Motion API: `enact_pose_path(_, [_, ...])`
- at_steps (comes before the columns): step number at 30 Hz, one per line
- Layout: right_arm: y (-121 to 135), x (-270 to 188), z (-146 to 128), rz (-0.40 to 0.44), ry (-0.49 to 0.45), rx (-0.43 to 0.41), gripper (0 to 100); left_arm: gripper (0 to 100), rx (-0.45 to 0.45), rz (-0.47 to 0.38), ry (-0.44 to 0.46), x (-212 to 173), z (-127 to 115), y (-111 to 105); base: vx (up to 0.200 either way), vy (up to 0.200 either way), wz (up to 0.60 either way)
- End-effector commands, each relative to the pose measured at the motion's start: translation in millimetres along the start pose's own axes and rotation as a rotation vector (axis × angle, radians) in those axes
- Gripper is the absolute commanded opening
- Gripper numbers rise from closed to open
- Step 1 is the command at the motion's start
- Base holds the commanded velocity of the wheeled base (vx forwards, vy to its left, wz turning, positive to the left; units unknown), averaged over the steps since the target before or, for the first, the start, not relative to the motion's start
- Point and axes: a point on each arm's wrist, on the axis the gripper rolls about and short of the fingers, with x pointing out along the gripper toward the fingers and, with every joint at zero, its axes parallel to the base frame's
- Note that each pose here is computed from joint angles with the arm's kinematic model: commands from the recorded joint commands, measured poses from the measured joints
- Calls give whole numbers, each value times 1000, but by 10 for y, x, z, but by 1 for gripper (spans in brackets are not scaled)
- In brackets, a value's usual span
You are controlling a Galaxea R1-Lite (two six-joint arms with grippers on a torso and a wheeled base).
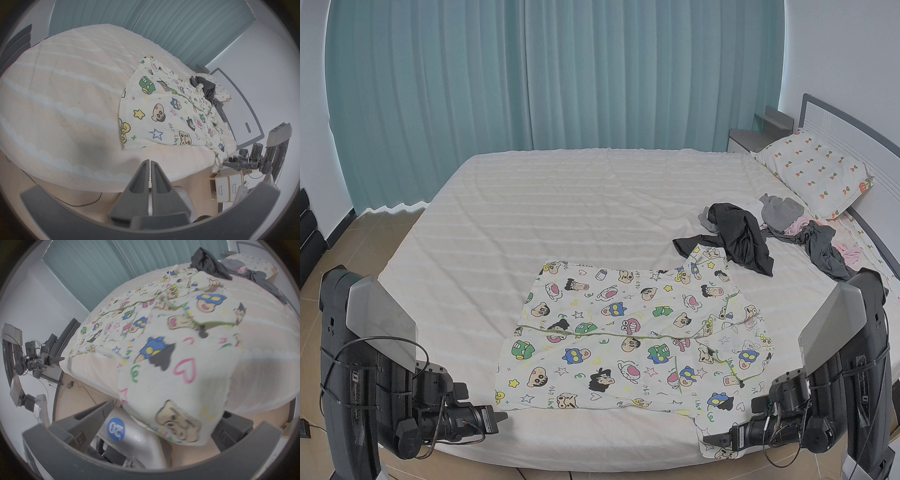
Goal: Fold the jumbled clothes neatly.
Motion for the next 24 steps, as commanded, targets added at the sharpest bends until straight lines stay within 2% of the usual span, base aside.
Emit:
enact_pose_path(1, [59, 87, 36, -20, -35, 17, 100, 0, 0, 1, -8, 18, 3, 16, 0, 0, 0])
enact_pose_path(3, [54, 89, 35, -37, -39, 24, 100, 0, 2, 0, -8, 23, 3, 11, 0, 0, 0])
enact_pose_path(4, [52, 93, 35, -43, -41, 25, 0, 0, 2, 0, -8, 23, 3, 11, 0, 0, 0])
enact_pose_path(8, [32, 69, 39, -82, -54, 32, 0, 0, 2, 9, -7, 24, -4, 16, 0, 0, 0])
enact_pose_path(15, [16, 13, 27, -87, -49, 68, 0, 0, 14, 7, -16, 18, 10, 4, 0, 0, 0])
enact_pose_path(23, [-113, -121, 69, -59, -58, 125, 0, 0, 66, 46, -103, 221, 106, -110, 0, 0, 0])
enact_pose_path(24, [-115, -127, 75, -37, -55, 129, 0, 0, 64, 58, -153, 309, 185, -130, 0, 0, 0])
